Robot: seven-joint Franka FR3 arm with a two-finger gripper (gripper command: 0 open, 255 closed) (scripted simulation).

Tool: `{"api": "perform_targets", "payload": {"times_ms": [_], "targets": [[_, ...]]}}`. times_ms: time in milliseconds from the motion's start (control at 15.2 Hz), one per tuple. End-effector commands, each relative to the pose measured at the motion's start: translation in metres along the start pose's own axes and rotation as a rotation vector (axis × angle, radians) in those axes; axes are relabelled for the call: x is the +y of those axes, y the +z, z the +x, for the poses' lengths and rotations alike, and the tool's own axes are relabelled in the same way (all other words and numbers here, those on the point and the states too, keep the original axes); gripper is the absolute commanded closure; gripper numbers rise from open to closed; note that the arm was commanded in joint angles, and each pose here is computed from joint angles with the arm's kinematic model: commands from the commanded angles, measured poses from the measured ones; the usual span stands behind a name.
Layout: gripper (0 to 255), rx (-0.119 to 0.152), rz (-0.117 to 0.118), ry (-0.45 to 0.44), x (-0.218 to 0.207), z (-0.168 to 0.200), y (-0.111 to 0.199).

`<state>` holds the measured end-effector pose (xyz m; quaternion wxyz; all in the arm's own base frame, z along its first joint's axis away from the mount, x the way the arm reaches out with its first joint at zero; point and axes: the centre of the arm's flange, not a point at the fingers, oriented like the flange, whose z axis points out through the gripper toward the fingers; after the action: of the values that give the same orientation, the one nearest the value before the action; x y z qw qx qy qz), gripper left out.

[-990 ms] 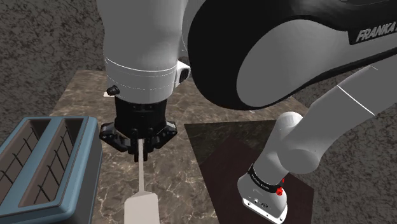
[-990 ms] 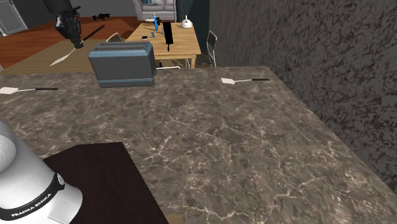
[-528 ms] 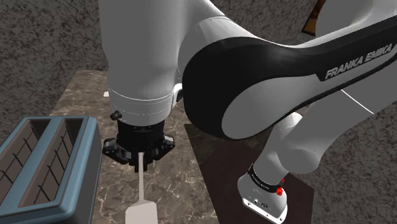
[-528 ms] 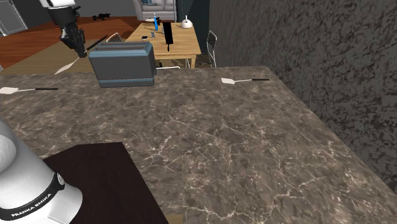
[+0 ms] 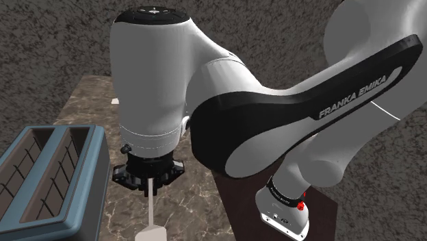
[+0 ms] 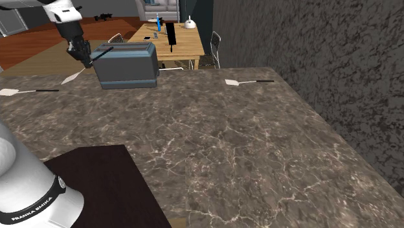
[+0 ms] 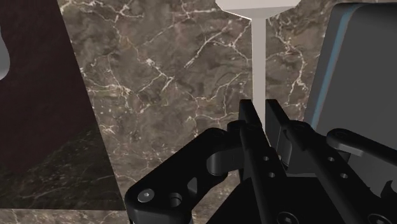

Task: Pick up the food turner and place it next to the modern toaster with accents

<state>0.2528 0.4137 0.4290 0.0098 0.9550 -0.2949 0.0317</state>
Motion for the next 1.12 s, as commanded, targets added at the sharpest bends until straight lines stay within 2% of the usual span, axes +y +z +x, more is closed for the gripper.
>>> {"api": "perform_targets", "payload": {"times_ms": [0,1056], "targets": [[255,0.0,0.0,0.0,0.001,-0.001,0.011],[255,0.0,0.0,0.0,0.001,-0.007,0.095]]}}
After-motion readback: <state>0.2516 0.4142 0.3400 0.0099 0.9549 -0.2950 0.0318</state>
